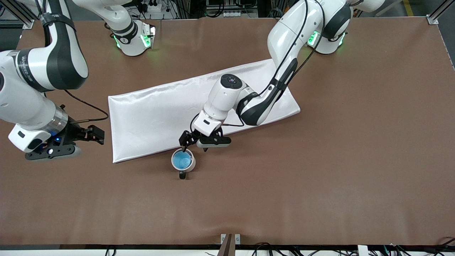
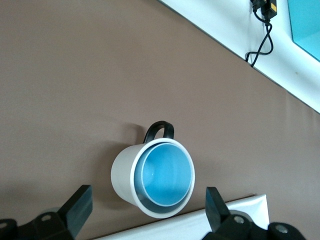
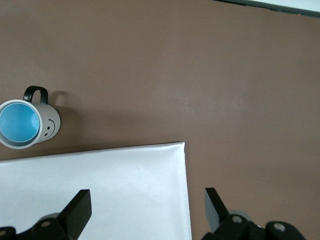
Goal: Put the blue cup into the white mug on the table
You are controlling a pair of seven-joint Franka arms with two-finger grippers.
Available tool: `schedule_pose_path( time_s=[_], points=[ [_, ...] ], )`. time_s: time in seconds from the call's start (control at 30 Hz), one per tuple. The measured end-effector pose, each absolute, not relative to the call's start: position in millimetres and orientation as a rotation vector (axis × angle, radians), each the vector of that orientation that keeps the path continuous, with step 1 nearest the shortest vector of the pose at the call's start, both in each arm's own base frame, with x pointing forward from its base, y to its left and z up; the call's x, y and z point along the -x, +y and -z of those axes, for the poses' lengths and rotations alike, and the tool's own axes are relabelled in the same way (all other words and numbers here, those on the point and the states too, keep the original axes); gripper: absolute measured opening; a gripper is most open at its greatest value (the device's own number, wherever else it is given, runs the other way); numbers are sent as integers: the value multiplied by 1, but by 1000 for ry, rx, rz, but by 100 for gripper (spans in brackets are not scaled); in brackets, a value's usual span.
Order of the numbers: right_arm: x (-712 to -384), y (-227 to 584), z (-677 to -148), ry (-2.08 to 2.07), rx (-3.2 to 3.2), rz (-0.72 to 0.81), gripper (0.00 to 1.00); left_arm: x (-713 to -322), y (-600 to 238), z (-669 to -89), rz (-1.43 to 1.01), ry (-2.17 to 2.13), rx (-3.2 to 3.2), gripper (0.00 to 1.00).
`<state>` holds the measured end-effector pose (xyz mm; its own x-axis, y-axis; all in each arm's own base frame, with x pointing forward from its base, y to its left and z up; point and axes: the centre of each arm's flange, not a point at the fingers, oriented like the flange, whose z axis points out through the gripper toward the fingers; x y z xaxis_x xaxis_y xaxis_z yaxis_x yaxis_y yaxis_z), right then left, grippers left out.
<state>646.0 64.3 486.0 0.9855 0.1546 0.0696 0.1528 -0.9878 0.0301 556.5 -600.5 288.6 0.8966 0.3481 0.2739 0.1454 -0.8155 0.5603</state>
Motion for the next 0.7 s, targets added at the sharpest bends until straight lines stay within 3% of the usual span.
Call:
schedule_pose_path(
  time_s=[0.7],
  points=[
    [-613, 51, -519, 233, -3075, -47, 100, -564, -589, -355, -487, 388, -2609, 100]
  ],
)
